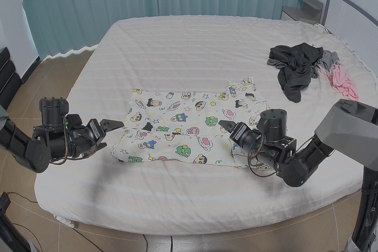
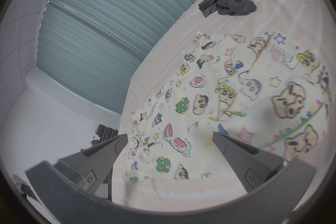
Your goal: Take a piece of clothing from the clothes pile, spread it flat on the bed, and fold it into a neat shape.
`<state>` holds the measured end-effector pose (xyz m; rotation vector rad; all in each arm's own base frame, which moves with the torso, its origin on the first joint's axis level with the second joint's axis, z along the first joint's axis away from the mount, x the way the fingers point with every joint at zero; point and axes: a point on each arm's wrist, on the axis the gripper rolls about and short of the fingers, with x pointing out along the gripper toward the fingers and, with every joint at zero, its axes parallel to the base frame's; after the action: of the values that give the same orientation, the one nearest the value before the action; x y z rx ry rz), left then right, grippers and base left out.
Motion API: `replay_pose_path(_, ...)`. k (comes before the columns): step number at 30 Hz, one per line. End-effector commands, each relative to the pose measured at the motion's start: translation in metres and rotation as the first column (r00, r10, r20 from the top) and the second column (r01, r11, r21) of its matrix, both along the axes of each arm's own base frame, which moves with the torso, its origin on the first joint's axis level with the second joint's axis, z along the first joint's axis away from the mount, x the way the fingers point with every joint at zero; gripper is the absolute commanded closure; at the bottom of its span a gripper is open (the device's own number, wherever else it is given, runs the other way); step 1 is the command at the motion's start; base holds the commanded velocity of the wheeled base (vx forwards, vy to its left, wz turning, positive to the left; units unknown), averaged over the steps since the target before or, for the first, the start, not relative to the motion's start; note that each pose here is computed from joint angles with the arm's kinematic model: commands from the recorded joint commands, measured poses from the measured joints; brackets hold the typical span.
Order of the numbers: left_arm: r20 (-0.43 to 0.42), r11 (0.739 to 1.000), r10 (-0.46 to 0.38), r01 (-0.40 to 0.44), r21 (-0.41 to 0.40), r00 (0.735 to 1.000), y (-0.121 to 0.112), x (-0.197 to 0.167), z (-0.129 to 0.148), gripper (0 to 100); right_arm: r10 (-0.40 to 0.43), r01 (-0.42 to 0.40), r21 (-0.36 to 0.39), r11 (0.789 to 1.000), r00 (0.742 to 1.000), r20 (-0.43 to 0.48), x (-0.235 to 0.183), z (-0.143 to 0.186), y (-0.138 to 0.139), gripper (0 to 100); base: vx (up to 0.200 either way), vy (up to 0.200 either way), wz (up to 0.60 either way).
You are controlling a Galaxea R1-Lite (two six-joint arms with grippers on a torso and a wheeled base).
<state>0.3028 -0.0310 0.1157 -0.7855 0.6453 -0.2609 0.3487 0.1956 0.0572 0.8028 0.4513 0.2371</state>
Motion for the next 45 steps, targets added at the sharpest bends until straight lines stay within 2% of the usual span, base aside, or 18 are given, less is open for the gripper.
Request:
replay_pose_path(1,-0.051,0.963,-0.141,0.149,0.224,0.989,0.002,0.053,-0.02,0,-0.028,0.028,-0.022,0.999,0.999,0.02,-0.062,0.018,-0.054,0,0.0,0.0,0.0)
replay_pose_path(5,-0.14,0.897,-0.26,0.293,0.332,0.955,0.004,0.062,-0.034,0,0.017,-0.017,-0.026,1.0,0.999,-0.03,-0.089,0.005,-0.07,0,0.0,0.0,0.0)
replay_pose_path(12,-0.145,0.888,-0.257,0.293,0.355,0.956,0.013,0.088,-0.046,0,0.018,-0.018,0.008,1.0,1.0,0.002,-0.098,-0.007,-0.087,0,0.0,0.0,0.0)
replay_pose_path(13,-0.129,0.869,-0.281,0.309,0.387,0.951,0.016,0.099,-0.051,0,0.026,-0.026,0.012,1.0,1.0,0.012,-0.102,-0.013,-0.089,0,0.0,0.0,0.0)
replay_pose_path(15,-0.122,0.861,-0.299,0.322,0.394,0.947,0.016,0.104,-0.054,0,0.032,-0.032,0.006,0.999,0.999,-0.004,-0.104,-0.016,-0.089,0,0.0,0.0,0.0)
replay_pose_path(22,-0.1,0.851,-0.322,0.334,0.404,0.941,0.012,0.122,-0.063,0,0.033,-0.033,0.015,0.999,0.999,0.011,-0.106,-0.011,-0.089,0,0.0,0.0,0.0)
replay_pose_path(29,-0.103,0.842,-0.358,0.368,0.394,0.928,-0.002,0.126,-0.07,0,0.04,-0.04,0.012,0.999,0.999,-0.004,-0.109,-0.013,-0.089,0,0.0,0.0,0.0)
replay_pose_path(36,-0.097,0.841,-0.352,0.36,0.403,0.931,-0.003,0.132,-0.072,0,0.043,-0.043,0.012,0.999,0.999,-0.004,-0.11,-0.013,-0.089,0,0.0,0.0,0.0)
replay_pose_path(37,-0.1,0.842,-0.348,0.358,0.403,0.932,-0.002,0.132,-0.073,100,0.043,-0.043,0.012,0.999,0.999,-0.003,-0.11,-0.013,-0.089,0,0.0,0.0,0.0)
replay_pose_path(45,-0.118,0.851,-0.325,0.344,0.396,0.938,0.009,0.129,-0.076,100,0.044,-0.044,0.014,0.999,0.999,-0.003,-0.11,-0.013,-0.088,0,0.0,0.0,0.0)
